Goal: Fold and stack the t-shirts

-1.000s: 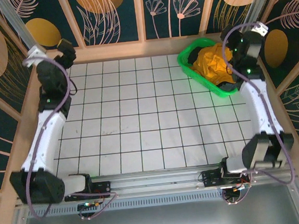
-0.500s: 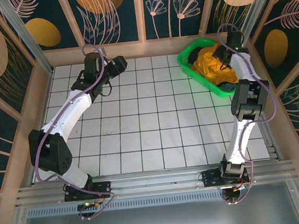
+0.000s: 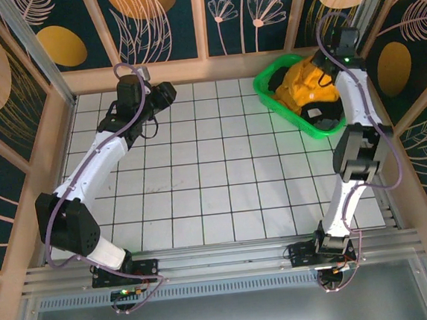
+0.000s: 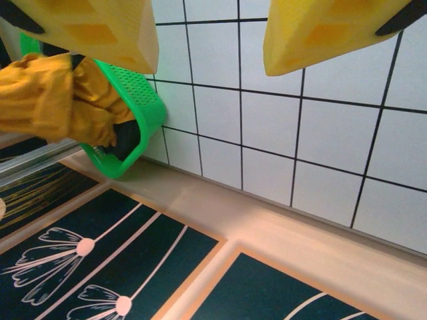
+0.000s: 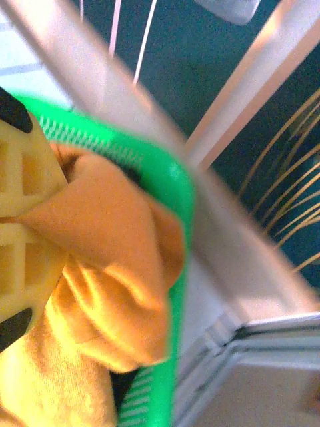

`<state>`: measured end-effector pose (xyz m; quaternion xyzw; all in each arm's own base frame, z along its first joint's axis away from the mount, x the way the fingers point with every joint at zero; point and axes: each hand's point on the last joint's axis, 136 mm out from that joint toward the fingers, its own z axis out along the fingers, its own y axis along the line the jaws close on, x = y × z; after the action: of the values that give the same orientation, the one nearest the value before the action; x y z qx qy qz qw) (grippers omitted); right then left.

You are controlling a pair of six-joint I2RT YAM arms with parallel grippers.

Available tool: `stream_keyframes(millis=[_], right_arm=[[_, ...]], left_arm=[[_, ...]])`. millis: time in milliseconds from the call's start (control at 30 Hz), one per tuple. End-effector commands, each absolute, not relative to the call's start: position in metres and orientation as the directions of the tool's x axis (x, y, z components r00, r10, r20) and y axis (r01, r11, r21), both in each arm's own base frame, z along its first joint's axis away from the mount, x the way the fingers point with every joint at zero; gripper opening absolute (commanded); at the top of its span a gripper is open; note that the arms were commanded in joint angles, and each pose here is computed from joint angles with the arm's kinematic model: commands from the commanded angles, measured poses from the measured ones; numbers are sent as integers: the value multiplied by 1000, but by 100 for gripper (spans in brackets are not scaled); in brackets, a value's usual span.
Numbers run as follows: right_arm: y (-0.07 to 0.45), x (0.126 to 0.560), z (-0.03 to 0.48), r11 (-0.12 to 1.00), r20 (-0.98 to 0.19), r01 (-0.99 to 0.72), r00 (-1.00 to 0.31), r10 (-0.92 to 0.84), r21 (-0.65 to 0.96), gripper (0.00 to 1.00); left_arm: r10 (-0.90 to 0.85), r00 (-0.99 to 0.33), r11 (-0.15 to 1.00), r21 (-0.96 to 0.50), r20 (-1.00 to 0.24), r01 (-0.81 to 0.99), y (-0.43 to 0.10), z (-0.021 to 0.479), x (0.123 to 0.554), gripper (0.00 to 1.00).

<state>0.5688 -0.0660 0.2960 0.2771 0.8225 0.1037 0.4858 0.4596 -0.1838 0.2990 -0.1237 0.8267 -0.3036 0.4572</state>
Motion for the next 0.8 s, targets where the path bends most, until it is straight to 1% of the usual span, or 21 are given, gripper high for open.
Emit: stream_keyframes(millis=[0, 133, 200, 267, 367, 433, 467, 533, 633, 667, 700, 767], right_arm=[[-53, 547, 439, 854, -852, 168, -110, 512, 492, 0], [-25, 528, 517, 857, -857, 9, -6, 516, 516, 0], [-5, 512, 558, 858, -857, -68, 57, 513, 509, 0], [14, 495, 588, 855, -850, -125, 104, 516, 504, 0], [57, 467, 616, 856, -847, -184, 152, 510, 483, 0], [90, 453, 617, 854, -847, -204, 146, 511, 479, 0], [110, 449, 610, 851, -850, -210, 124, 512, 482, 0], [157, 444, 581, 845, -864, -235, 38, 502, 480, 0], [246, 436, 499, 830, -883, -302, -179, 434, 470, 0], [284, 428, 465, 813, -887, -362, -265, 379, 456, 7], [323, 415, 432, 792, -890, -432, -346, 297, 432, 24], [380, 390, 376, 765, -886, -523, -443, 134, 377, 48]], left_arm=[[-491, -522, 800, -598, -698, 46, -175, 311, 459, 46], [-502, -507, 806, -591, -700, 17, -169, 312, 461, 46], [-508, -494, 814, -581, -706, -6, -164, 313, 462, 46], [-512, -479, 823, -567, -713, -36, -157, 314, 461, 46], [-517, -449, 835, -545, -729, -76, -145, 320, 457, 46], [-520, -430, 839, -535, -738, -98, -138, 323, 454, 48], [-524, -418, 840, -532, -742, -110, -134, 326, 452, 50], [-526, -405, 844, -519, -748, -139, -127, 328, 447, 53], [-531, -385, 846, -495, -755, -198, -113, 327, 440, 59], [-530, -378, 848, -484, -759, -218, -108, 328, 437, 63], [-530, -373, 848, -474, -762, -238, -103, 328, 434, 67], [-527, -366, 849, -453, -767, -272, -94, 328, 427, 70]])
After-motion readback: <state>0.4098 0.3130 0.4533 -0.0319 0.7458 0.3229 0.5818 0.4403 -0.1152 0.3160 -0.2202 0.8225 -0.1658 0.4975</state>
